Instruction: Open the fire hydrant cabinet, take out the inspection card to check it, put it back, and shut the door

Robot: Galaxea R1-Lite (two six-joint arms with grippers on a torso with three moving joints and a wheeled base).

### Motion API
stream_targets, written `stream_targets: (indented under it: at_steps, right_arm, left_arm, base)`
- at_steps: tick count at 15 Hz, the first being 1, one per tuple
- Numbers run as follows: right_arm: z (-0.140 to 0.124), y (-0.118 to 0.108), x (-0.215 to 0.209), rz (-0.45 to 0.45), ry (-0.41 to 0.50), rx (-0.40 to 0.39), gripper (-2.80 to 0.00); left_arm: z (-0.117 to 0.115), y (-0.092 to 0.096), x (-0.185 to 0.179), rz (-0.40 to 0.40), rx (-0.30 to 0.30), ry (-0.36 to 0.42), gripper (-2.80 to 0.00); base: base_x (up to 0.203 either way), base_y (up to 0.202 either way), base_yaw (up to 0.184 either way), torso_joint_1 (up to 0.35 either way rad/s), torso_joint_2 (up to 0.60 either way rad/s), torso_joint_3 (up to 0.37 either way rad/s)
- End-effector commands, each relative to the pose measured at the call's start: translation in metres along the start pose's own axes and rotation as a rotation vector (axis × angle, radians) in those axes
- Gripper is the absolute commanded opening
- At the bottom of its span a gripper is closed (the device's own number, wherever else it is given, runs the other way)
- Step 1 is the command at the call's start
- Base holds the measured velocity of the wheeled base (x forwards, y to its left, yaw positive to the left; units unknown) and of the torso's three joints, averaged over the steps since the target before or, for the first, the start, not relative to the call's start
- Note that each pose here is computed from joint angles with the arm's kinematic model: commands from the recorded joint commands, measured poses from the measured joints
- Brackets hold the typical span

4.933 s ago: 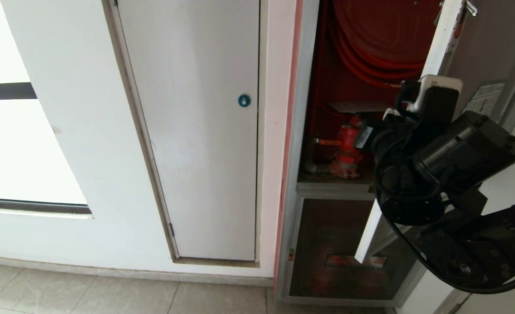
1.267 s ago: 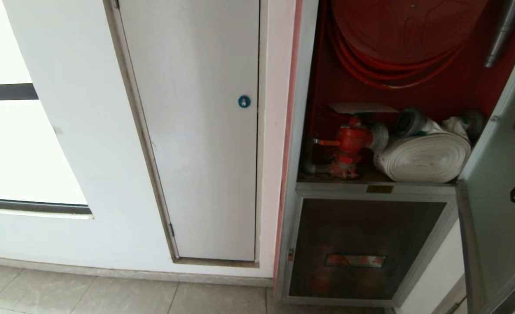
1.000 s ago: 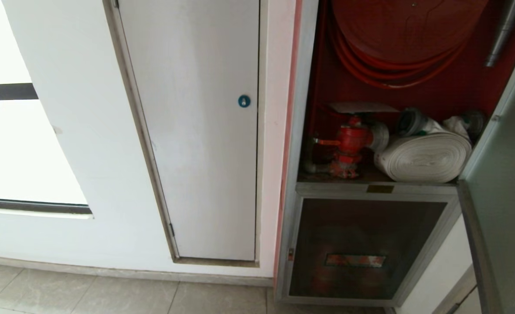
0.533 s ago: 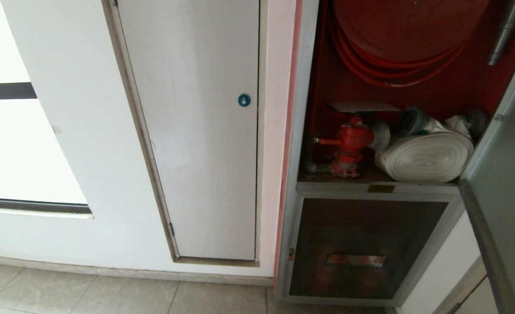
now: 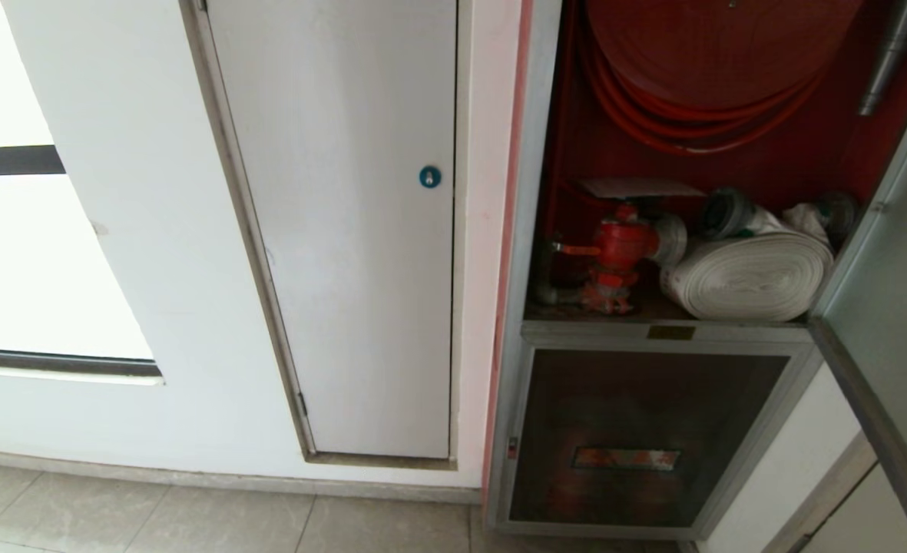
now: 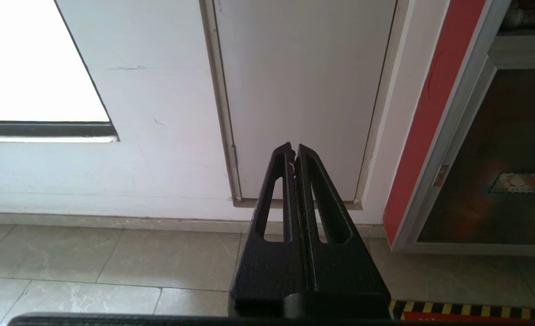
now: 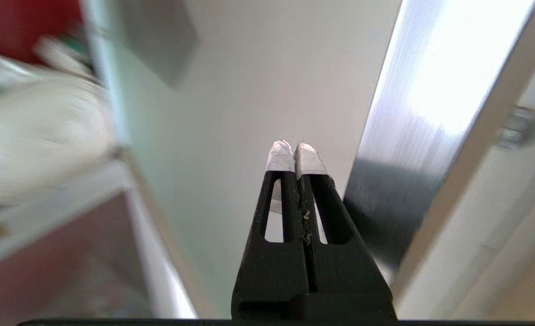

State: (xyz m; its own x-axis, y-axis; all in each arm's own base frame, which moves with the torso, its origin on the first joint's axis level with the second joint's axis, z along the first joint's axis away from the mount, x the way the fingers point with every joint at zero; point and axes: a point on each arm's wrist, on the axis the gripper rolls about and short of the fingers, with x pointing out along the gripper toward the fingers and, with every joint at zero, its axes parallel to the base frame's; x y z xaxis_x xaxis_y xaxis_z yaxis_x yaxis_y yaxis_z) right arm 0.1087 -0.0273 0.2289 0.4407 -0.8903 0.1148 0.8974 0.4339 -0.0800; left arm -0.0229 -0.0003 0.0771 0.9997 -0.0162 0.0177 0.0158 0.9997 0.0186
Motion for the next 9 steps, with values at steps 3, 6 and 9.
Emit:
stream_targets:
  at_steps: [3, 6, 9]
  right_arm:
    - [0.005, -0.007, 0.004, -0.093, 0.015, -0.009, -2.8]
    - [0.012, -0.012, 0.013, -0.168, 0.035, -0.04, -2.8]
    - [0.009, -0.009, 0.024, -0.213, 0.067, -0.082, -2.8]
  left_arm:
    - [-0.002, 0.0, 0.0, 0.001, 0.0, 0.005, -2.8]
    - [-0.002, 0.0, 0.0, 0.001, 0.0, 0.005, -2.8]
    - [-0.002, 0.0, 0.0, 0.002, 0.001, 0.005, -2.8]
  base:
    - [0.0, 0.0, 0.0, 0.0, 0.0, 0.0]
    - [0.0, 0.0, 0.0, 0.0, 0.0, 0.0]
    - [0.0, 0.0, 0.0, 0.0, 0.0, 0.0]
